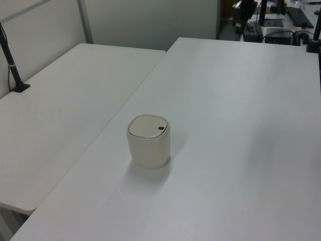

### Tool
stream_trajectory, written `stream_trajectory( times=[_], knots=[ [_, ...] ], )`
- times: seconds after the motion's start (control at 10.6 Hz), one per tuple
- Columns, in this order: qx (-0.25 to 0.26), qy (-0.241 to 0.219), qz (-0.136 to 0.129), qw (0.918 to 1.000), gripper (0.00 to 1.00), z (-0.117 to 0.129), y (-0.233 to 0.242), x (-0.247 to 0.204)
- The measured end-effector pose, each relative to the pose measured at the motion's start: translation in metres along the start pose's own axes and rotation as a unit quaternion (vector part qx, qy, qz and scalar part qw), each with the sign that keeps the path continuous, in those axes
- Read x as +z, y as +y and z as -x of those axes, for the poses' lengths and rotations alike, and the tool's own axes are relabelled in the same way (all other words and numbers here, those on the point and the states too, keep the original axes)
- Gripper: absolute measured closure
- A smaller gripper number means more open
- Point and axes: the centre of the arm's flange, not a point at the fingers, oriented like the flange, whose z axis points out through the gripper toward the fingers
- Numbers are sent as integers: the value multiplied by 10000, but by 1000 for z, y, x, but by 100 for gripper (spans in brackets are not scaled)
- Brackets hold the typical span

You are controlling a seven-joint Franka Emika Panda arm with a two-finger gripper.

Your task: Close the trash bin

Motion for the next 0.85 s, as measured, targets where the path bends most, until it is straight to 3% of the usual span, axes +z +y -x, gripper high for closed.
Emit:
stream_trajectory(
  times=[0.28,0.47,0.56,0.85],
  knots=[
    [-457,109,298,9985,37,-6,46,-9],
    [-576,-9,389,9976,6,-9,41,2],
    [-654,-75,399,9970,0,-10,33,10],
    [-711,-169,412,9965,0,-14,26,21]
  ],
)
